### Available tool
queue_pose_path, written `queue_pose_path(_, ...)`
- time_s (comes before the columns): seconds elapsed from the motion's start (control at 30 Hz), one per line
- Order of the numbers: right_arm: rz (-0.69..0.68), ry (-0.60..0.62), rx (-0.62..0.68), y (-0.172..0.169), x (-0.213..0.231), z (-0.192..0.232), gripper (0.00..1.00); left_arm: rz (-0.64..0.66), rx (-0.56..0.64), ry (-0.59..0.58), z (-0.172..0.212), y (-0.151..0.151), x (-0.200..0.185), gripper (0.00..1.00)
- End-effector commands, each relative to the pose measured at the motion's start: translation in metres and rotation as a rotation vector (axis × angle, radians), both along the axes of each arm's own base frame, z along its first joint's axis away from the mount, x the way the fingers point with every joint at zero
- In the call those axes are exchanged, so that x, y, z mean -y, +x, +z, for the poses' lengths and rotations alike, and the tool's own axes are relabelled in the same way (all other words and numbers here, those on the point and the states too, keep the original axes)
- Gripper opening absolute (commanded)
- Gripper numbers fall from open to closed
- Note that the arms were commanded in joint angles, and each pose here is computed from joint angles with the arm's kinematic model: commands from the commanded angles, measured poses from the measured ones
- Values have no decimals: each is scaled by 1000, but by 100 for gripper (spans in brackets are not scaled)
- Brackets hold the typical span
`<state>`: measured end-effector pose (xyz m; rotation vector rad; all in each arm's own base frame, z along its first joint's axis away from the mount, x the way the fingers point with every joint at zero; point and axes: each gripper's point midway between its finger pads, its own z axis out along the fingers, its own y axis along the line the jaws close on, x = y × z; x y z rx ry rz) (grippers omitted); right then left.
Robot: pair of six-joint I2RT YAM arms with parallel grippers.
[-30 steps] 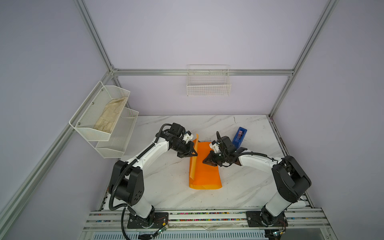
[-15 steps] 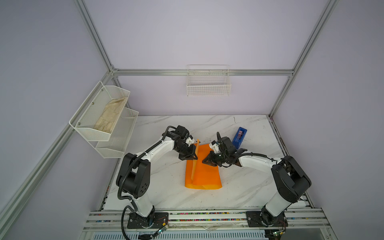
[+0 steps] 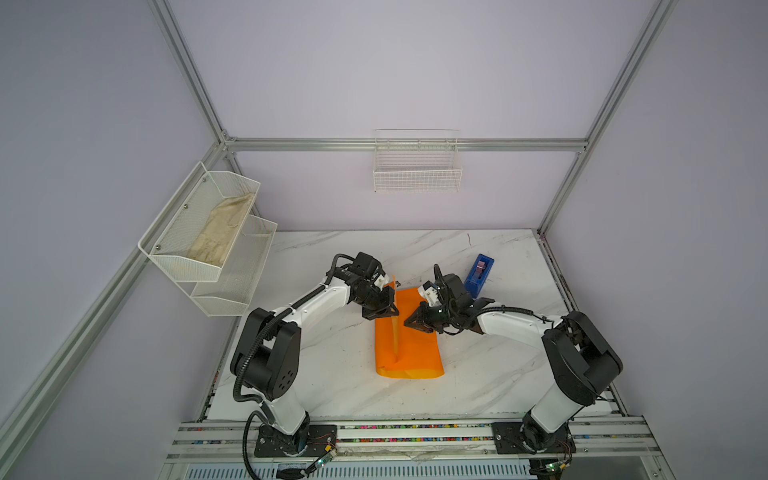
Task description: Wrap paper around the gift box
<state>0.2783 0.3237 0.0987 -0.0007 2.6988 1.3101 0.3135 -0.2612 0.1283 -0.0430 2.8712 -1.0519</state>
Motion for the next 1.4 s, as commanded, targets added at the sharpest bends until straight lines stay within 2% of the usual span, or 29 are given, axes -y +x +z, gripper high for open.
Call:
queue_pose_path(0.0, -31, -140, -121, -18, 20, -49, 12, 33, 25, -28, 7, -2, 5, 0)
queue_pose_path(0.3, -30, -140, -123, -18, 20, -51, 12, 23, 53, -95, 30, -2, 18, 0)
queue_pose_path(0.57, -31, -139, -116, -18, 20, -47, 12, -17, -46, -66, -5, -14, 25, 0)
queue_pose_path(0.8, -37, -134, -113, -18, 21, -45, 12, -5, -103, 41, -43, -24, 11, 0)
queue_pose_path(1.1, -27, -102, -72, -14, 16, -21, 12, 0, -128, 128, -64, -26, -1, 0)
queue_pose_path(1.23, -61, -77, -16, -3, 19, 11, 19, -8, -145, 154, -73, -30, -5, 0)
queue_pose_path(1.37, -139, -77, 24, 13, 50, 29, 24, -12, -158, 164, -77, -32, -7, 0)
